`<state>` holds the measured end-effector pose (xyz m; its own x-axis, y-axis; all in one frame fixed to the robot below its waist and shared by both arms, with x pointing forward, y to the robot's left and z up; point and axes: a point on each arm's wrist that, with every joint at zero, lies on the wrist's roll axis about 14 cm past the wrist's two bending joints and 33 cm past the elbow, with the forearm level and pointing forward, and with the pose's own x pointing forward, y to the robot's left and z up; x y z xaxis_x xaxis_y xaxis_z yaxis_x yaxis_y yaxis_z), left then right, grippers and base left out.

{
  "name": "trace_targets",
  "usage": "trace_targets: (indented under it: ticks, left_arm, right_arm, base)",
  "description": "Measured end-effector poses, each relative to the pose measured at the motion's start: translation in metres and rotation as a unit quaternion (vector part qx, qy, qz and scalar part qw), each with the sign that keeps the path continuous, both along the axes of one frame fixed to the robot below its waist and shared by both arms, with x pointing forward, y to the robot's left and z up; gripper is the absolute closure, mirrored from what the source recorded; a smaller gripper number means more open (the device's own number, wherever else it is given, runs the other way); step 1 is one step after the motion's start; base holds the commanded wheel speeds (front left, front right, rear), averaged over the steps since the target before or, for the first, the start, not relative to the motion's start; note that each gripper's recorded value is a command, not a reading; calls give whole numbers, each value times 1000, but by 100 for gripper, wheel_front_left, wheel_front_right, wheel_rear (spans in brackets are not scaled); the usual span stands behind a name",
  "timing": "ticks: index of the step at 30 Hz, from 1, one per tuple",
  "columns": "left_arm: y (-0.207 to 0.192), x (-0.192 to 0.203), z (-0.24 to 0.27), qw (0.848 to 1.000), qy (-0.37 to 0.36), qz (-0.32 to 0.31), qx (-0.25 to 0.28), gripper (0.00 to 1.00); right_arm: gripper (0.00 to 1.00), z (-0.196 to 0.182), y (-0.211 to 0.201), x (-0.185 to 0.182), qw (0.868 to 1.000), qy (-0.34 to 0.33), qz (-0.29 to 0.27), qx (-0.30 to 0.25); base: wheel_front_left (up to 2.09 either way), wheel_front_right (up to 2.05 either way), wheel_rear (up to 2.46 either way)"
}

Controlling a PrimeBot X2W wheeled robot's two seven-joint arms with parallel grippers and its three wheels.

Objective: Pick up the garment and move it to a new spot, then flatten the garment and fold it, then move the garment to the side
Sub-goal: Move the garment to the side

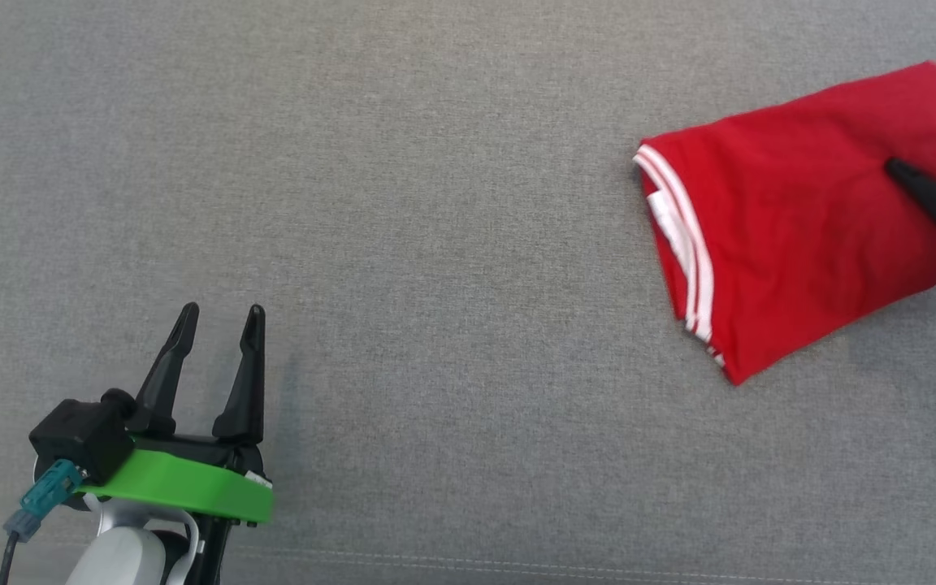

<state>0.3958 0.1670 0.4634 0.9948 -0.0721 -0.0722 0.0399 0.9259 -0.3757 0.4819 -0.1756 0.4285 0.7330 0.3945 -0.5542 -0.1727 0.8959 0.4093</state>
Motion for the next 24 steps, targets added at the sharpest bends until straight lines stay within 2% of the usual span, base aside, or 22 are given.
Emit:
trace_targets:
  ticks: [3, 9, 22, 24]
  left_arm:
    - [-8, 4, -1, 1000, -1, -11, -4, 0]
    - [-19, 11, -13, 999, 13, -27, -11, 0]
    - [-41, 43, -18, 998, -1, -69, -8, 0]
    - [-55, 58, -25, 995, -1, -100, -1, 0]
  right_arm:
    - [100, 15, -28, 16, 999, -20, -29, -27]
    - [100, 35, -56, 38, 996, -44, -68, -41]
    - [100, 38, -96, 51, 990, -45, -116, -60]
    - [100, 35, -118, 50, 986, -41, -149, -70]
  base:
    - [0, 0, 0]
    - [0, 0, 0]
    - [0, 0, 0]
    - [0, 0, 0]
